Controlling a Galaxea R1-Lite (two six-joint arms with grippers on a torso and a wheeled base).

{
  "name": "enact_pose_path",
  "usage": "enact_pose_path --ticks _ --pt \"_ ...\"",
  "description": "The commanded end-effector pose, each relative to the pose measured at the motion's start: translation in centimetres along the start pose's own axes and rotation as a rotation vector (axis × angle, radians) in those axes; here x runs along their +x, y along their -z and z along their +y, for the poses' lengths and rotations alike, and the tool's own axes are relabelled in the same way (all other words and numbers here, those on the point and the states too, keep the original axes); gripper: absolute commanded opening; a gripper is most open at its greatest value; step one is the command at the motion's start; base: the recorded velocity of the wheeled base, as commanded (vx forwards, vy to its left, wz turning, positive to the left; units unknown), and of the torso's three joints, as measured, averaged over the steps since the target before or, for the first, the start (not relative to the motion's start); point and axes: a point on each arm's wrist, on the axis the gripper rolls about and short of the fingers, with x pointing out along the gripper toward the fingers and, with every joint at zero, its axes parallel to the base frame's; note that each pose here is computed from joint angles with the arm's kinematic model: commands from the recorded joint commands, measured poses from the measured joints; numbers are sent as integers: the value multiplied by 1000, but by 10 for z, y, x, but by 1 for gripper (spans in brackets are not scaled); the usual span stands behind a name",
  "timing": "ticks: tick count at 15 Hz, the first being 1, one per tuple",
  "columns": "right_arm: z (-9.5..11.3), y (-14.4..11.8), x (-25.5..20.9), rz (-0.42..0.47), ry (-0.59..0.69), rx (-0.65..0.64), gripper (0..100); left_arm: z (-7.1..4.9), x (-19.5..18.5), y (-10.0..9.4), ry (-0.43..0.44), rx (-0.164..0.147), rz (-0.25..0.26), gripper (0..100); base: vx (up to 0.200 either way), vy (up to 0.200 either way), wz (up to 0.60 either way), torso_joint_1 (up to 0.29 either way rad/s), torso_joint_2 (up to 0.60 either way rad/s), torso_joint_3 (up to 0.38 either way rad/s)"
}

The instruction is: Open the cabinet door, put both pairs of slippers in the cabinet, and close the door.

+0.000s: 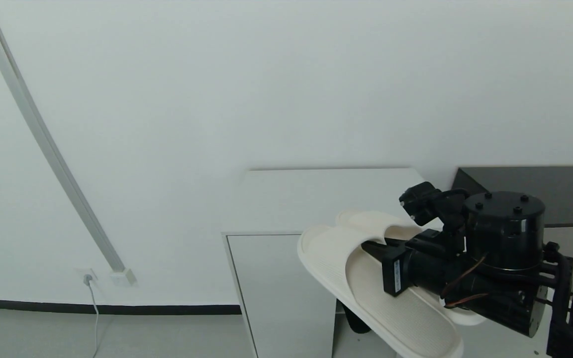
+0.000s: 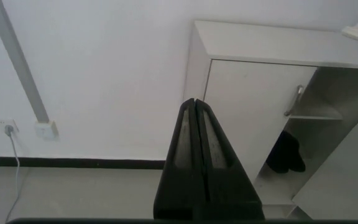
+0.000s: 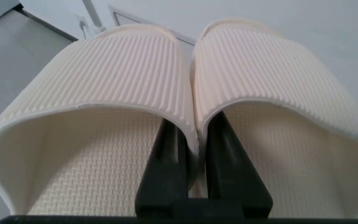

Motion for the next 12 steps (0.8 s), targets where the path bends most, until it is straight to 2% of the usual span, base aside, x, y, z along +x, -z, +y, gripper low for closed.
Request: enact_pose_path --ticks 1,10,12 --pt "1 1 0 3 -2 -1 0 0 0 0 -1 0 1 0 0 -200 0 -2 -2 2" --pt "1 3 -2 9 -1 -4 0 0 0 0 -1 1 1 0 0 -200 0 3 3 0" --pt "1 3 -1 10 -1 -6 0 0 0 0 0 1 2 0 0 0 0 0 0 0"
